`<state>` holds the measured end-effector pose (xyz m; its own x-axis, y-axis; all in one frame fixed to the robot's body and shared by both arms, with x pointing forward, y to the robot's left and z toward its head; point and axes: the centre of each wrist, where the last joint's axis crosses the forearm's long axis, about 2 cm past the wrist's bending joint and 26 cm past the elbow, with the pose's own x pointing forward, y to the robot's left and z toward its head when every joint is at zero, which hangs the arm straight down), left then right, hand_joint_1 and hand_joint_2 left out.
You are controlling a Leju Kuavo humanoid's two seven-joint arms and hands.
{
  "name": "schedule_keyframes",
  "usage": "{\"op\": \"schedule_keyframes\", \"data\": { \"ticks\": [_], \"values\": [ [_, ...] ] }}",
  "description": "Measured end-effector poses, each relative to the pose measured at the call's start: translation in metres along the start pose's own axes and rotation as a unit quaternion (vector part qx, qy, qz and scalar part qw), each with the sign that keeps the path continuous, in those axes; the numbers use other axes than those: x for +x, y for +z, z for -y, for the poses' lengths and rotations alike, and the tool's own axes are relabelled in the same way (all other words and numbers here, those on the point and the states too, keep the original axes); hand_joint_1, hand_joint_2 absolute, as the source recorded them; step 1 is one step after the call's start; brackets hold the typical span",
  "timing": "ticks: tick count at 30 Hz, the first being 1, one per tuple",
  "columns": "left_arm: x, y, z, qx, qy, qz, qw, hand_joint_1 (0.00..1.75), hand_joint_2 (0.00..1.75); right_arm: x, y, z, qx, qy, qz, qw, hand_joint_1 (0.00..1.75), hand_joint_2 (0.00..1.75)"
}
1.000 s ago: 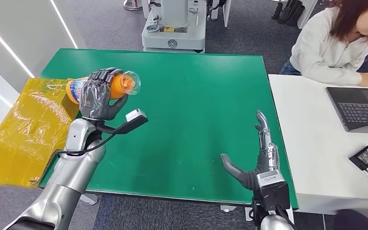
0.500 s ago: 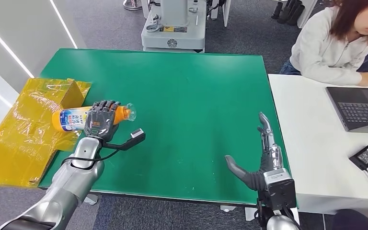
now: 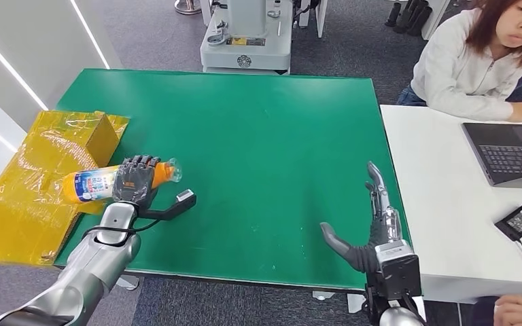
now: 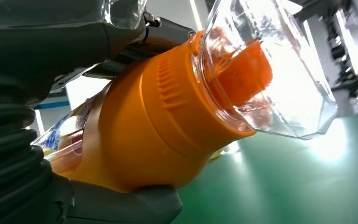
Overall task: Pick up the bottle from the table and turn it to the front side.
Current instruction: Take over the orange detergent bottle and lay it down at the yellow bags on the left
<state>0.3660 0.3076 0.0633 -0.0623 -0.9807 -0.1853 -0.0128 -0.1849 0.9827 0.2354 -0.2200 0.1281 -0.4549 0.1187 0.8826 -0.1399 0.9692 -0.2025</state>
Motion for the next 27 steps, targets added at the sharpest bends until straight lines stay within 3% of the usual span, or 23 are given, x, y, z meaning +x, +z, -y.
{"op": "schedule_keyframes", "data": {
  "ticks": [4, 10, 17, 23, 27],
  "values": [
    [-0.014, 0.010, 0.015, -0.050, -0.053, -0.017, 0.997, 1.75, 1.75, 0.000, 0.000, 0.001, 0.004, 0.002, -0.001, 1.000, 0.00, 1.75],
    [-0.038, 0.015, 0.023, -0.096, -0.125, 0.002, 0.987, 1.75, 1.75, -0.001, 0.004, 0.002, 0.008, 0.001, -0.006, 1.000, 0.00, 1.75],
    [-0.063, 0.016, 0.025, -0.117, -0.168, 0.002, 0.979, 1.75, 1.75, -0.002, 0.008, 0.000, 0.010, -0.002, -0.009, 1.000, 0.00, 1.75],
    [-0.070, 0.018, 0.026, -0.113, -0.186, 0.011, 0.976, 1.68, 1.75, -0.002, 0.008, -0.001, 0.013, -0.006, -0.008, 1.000, 0.00, 1.75],
    [-0.070, 0.019, 0.026, -0.104, -0.190, 0.021, 0.976, 0.00, 1.75, -0.002, 0.008, -0.001, 0.015, -0.006, -0.008, 1.000, 0.00, 1.75]
  ]
}}
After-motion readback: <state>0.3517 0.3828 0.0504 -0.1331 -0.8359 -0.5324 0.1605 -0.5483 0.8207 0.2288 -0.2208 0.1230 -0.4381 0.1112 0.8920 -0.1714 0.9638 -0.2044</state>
